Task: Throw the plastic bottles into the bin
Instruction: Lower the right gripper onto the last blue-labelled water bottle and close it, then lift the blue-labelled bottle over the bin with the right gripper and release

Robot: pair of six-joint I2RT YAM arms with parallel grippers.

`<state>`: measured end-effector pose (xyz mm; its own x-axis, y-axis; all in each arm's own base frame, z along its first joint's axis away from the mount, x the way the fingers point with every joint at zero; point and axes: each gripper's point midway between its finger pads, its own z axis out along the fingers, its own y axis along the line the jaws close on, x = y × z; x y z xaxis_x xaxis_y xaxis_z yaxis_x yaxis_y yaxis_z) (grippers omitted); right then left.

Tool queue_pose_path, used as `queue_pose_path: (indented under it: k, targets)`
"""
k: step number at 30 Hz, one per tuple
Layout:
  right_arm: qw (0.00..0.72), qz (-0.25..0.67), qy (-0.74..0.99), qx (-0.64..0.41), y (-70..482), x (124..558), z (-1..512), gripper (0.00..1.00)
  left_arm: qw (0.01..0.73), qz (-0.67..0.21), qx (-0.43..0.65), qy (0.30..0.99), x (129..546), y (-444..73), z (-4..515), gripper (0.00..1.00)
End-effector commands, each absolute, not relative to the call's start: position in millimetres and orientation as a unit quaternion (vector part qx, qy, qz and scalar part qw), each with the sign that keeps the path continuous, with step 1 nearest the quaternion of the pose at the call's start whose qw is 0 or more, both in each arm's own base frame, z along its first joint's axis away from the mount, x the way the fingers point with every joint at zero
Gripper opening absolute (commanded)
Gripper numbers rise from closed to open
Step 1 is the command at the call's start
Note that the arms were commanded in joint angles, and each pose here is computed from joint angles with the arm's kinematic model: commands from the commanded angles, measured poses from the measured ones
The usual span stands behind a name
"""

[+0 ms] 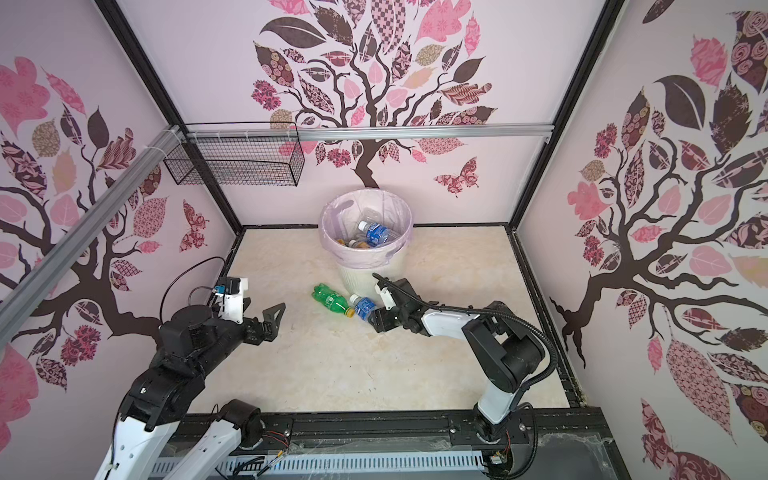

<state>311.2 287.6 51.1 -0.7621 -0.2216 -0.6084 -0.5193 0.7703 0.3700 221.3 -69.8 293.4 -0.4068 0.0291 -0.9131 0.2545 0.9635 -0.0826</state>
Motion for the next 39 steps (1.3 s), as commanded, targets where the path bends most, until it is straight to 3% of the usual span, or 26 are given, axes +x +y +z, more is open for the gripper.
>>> queue_pose_path:
  k: [1,10,17,22,32,39]
  targets:
    - [0.268,0.247,0.914,-0.176,267.5,296.8,47.4,0.67,0.533,-0.095,0.089,0.836,226.1,-69.0,283.8,0.97]
    - [0.262,0.22,0.931,-0.131,225.6,261.2,60.1,0.64,0.531,-0.103,0.092,0.836,232.1,-74.2,280.9,0.97]
    - [0.247,0.185,0.943,-0.128,215.7,260.9,52.9,0.88,0.524,-0.123,0.091,0.838,237.3,-82.0,275.8,0.97]
    - [0.245,0.179,0.943,-0.139,228.8,278.7,45.2,0.9,0.521,-0.127,0.091,0.839,239.3,-84.1,274.4,0.97]
    - [0.224,0.167,0.951,-0.131,237.3,291.2,21.3,0.66,0.514,-0.117,0.089,0.845,240.2,-81.5,267.7,0.97]
    - [0.299,0.179,0.929,-0.121,220.1,284.9,86.8,0.58,0.502,-0.117,0.081,0.853,250.5,-84.2,254.9,0.97]
